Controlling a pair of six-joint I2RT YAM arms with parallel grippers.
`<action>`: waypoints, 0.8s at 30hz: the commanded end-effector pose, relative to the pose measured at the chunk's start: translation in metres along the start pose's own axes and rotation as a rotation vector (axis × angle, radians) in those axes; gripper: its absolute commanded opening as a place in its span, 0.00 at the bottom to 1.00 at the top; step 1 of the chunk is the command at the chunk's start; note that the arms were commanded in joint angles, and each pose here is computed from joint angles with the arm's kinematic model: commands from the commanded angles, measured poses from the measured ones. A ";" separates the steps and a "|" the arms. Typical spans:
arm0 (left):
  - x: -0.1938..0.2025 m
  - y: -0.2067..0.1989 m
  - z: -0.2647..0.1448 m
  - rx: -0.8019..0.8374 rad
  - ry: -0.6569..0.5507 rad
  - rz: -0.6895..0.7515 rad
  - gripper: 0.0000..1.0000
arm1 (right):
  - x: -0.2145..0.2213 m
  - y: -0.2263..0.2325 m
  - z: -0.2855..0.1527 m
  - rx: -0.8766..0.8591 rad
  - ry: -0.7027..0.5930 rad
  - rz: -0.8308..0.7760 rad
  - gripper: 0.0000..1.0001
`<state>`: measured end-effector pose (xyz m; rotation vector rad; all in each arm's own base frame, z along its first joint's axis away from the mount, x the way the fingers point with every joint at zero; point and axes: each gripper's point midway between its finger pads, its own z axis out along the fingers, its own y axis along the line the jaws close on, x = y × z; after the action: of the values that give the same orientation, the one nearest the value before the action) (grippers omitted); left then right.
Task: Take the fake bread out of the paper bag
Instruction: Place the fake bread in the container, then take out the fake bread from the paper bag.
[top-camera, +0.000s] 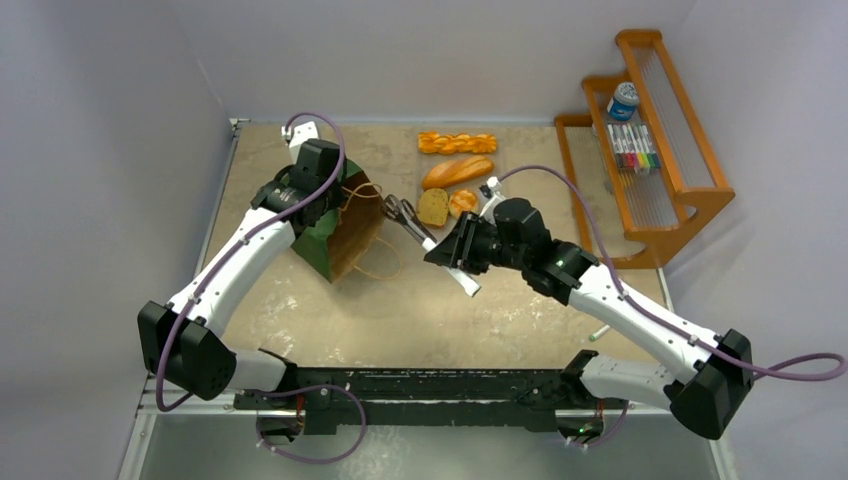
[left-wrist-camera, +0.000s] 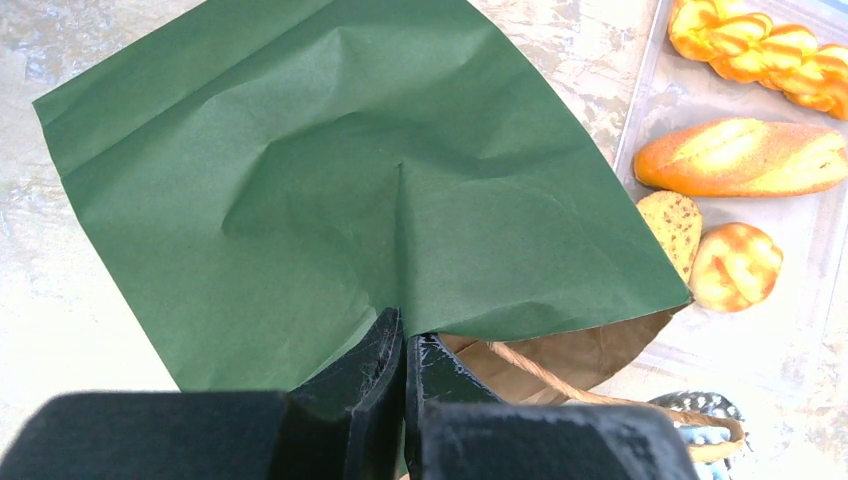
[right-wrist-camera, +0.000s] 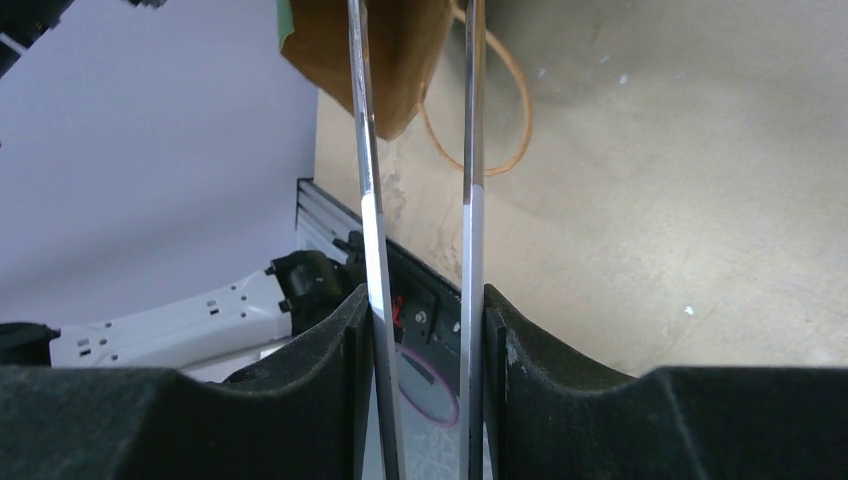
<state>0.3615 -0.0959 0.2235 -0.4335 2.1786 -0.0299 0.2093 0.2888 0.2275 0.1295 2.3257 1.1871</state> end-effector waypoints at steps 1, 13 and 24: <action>-0.022 -0.010 -0.007 0.038 -0.055 -0.053 0.00 | -0.011 0.056 -0.009 -0.156 -0.038 -0.063 0.40; -0.024 -0.016 -0.007 0.064 -0.054 -0.064 0.00 | 0.021 0.074 0.019 -0.178 0.049 -0.077 0.40; -0.023 -0.011 -0.017 0.051 -0.020 -0.025 0.00 | 0.028 0.092 0.067 -0.215 0.087 -0.057 0.40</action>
<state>0.3585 -0.0998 0.2260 -0.4296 2.1989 -0.0551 0.1883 0.3705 0.1997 -0.0391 2.4246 1.2638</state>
